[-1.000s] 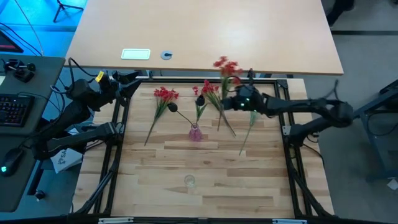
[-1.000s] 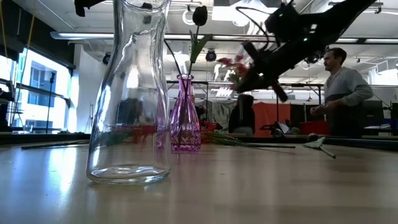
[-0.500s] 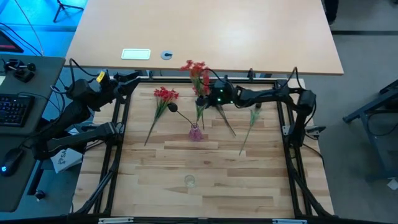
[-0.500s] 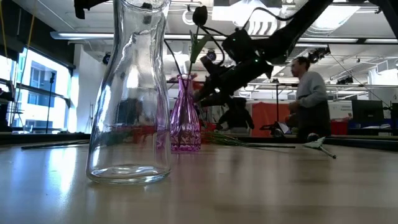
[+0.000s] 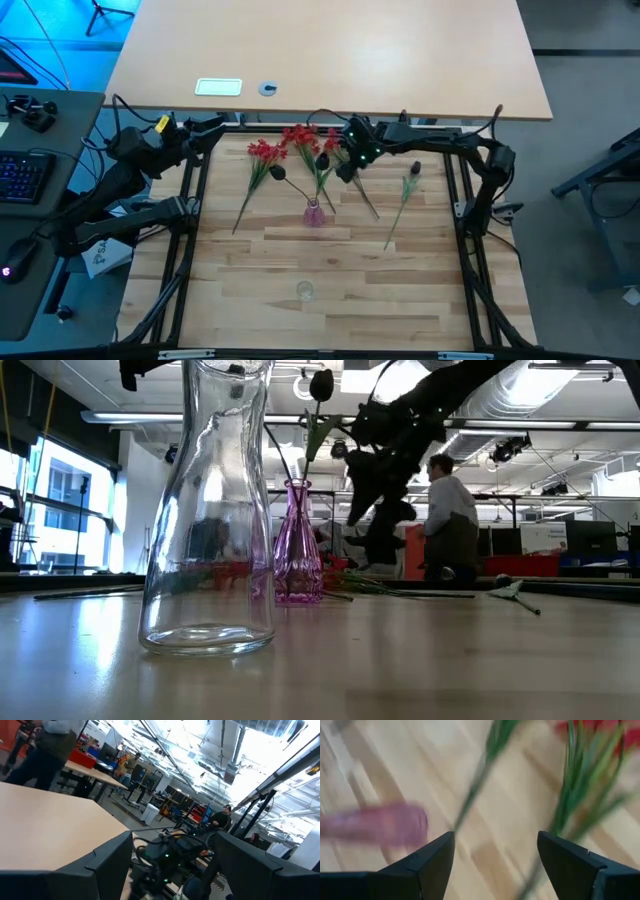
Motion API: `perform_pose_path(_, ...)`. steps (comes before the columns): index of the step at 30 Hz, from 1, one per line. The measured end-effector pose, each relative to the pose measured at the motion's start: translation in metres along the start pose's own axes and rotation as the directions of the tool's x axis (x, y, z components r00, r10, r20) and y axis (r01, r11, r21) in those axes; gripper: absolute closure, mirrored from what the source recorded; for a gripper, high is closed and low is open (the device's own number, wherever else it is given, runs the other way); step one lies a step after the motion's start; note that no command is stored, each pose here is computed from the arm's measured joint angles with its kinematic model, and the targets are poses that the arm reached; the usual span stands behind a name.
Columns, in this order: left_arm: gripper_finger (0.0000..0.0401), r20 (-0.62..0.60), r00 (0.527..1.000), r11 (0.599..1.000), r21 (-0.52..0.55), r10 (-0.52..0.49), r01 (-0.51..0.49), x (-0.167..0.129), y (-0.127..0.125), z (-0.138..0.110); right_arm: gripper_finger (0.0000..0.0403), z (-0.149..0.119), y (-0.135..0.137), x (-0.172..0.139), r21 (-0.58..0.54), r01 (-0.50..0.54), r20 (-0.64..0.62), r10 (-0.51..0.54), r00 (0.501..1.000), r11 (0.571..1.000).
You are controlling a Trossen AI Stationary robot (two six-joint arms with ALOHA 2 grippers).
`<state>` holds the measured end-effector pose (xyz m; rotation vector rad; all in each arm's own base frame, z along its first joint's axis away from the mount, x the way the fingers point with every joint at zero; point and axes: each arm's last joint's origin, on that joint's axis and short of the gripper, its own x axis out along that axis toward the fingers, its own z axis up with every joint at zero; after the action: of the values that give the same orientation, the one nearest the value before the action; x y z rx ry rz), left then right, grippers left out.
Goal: Sort flowers into vase by color
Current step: Put the black tulip into the pink vase
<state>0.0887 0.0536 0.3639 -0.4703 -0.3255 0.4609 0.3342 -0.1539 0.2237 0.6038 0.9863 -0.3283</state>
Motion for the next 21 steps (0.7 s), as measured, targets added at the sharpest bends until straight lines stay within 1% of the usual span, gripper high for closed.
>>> perform_pose_path(4,0.013,-0.001,1.0,1.0,0.001,0.0,0.0,0.0,0.0,0.0,0.0122,-0.023,0.008,-0.017,-0.043,0.031,-0.12,-0.036,0.992,0.999)
perform_pose_path(7,0.013,-0.001,1.0,1.0,0.014,0.0,0.0,0.0,0.0,0.0,0.0122,-0.05,0.01,-0.027,-0.03,0.062,-0.178,-0.066,0.982,0.998)
perform_pose_path(9,0.013,-0.001,1.0,0.999,0.032,0.0,0.0,0.0,0.0,0.0,0.0121,-0.069,0.011,-0.035,0.021,0.085,-0.18,-0.08,0.98,0.996)
perform_pose_path(12,0.013,-0.001,1.0,0.999,0.046,-0.001,0.001,0.0,0.0,0.0,0.0121,-0.102,0.012,-0.047,0.17,0.11,-0.185,-0.078,0.98,0.979)
perform_pose_path(14,0.013,-0.001,1.0,0.999,0.047,-0.001,0.001,0.0,0.0,0.0,0.0121,-0.122,0.017,-0.057,0.302,0.102,-0.164,-0.054,0.985,0.948)
perform_pose_path(16,0.013,0.0,1.0,0.999,0.047,-0.001,0.001,0.0,0.0,0.0,0.0121,-0.139,0.024,-0.066,0.422,0.077,-0.12,-0.029,0.992,0.903)
perform_pose_path(18,0.013,-0.001,1.0,0.998,0.06,-0.001,0.001,0.0,0.0,0.0,0.0121,-0.155,0.031,-0.075,0.525,0.063,-0.072,-0.029,0.997,0.849)
perform_pose_path(21,0.013,-0.004,1.0,0.995,0.097,0.001,-0.001,0.0,0.0,0.0,0.0125,-0.175,0.04,-0.079,0.66,0.059,-0.025,-0.056,0.998,0.749)
